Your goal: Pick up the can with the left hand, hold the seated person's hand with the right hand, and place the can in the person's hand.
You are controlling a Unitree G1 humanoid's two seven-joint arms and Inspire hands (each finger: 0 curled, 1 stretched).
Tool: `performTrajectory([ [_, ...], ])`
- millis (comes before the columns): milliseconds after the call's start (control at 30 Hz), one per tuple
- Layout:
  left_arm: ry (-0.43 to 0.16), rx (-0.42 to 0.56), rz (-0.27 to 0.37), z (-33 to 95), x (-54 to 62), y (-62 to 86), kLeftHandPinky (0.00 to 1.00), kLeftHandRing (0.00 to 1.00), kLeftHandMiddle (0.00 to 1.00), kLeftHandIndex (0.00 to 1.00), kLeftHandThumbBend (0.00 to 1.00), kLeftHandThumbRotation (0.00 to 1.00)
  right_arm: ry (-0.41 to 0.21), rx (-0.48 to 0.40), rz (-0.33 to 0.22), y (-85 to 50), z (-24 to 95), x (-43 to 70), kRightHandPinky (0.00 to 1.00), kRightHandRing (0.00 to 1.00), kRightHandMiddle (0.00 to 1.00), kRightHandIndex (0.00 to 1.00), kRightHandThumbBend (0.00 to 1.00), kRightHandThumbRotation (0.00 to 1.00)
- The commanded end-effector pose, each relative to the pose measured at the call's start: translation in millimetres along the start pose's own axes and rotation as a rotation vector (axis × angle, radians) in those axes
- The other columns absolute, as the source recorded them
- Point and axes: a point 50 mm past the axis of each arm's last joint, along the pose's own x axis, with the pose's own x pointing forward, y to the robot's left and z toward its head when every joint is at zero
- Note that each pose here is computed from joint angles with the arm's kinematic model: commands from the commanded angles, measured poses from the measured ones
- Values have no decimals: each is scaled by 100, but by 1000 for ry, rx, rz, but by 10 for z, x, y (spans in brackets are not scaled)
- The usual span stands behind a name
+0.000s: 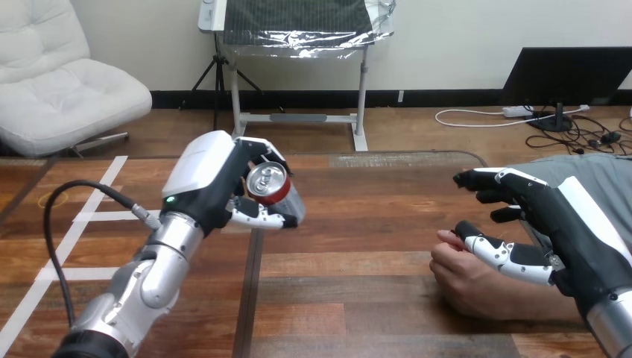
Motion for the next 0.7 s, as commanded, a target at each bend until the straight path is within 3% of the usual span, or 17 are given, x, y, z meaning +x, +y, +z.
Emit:
performTrajectory([
  [0, -91, -50, 102, 224, 144, 186, 32, 37, 44, 50, 63, 0, -107, -63, -55, -226, 230, 46, 80, 86, 86, 80, 53, 0],
  [667, -120, -193, 132, 493, 195, 93, 31, 35, 43, 49, 63, 0, 0, -303, 14, -523, 139, 81, 79, 88, 89, 84, 74, 0],
])
